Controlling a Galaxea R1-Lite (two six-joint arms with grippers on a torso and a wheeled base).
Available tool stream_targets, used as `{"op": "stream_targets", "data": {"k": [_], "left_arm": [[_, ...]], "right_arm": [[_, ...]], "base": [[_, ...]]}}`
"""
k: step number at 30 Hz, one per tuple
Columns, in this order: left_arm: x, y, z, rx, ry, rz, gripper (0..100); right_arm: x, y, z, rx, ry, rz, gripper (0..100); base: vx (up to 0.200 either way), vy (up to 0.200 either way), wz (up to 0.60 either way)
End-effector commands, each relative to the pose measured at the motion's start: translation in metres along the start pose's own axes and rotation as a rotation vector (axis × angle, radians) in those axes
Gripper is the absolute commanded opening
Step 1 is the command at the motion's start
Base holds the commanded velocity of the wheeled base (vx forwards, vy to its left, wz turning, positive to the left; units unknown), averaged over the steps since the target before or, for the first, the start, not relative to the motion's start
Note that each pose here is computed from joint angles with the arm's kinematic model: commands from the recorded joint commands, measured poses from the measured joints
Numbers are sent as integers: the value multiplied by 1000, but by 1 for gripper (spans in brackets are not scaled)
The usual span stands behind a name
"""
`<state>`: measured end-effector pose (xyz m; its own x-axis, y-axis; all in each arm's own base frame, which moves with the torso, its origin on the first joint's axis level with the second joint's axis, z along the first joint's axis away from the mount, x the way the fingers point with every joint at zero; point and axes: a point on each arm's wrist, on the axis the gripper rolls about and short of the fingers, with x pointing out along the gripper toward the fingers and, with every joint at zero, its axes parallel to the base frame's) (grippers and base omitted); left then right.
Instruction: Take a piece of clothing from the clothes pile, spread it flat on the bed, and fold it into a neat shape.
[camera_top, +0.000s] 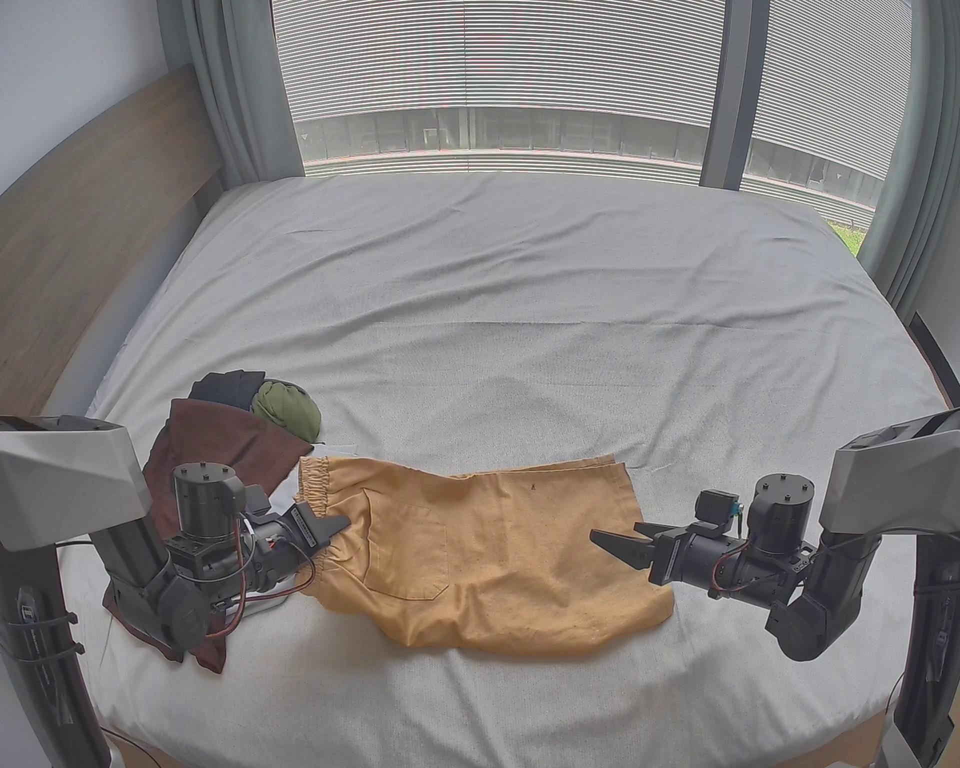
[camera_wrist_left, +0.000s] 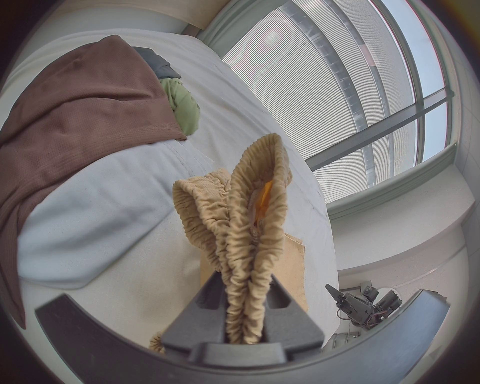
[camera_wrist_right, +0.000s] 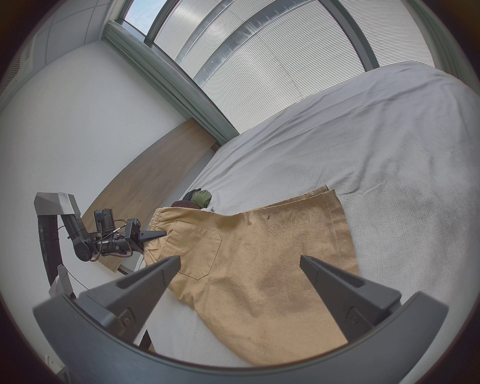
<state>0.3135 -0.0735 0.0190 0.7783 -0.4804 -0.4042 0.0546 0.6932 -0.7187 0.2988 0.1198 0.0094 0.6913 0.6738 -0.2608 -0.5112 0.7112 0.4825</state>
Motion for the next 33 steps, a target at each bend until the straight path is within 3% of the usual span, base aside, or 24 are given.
{"op": "stream_targets", "data": {"k": [1,23,33], "left_arm": [[6,-15,-3,23,9,-34,0],[29,-81,-14,86,69,-103,0],[43,-113,-18,71,109,-136,0]], "right_arm": [[0,0,0,0,-1,-1,100],[-9,-7,15,-2,-52,-20,100],[-17,-14,25,-2,-85,-43,100]], "base": [[0,0,0],[0,0,0],[0,0,0]]}}
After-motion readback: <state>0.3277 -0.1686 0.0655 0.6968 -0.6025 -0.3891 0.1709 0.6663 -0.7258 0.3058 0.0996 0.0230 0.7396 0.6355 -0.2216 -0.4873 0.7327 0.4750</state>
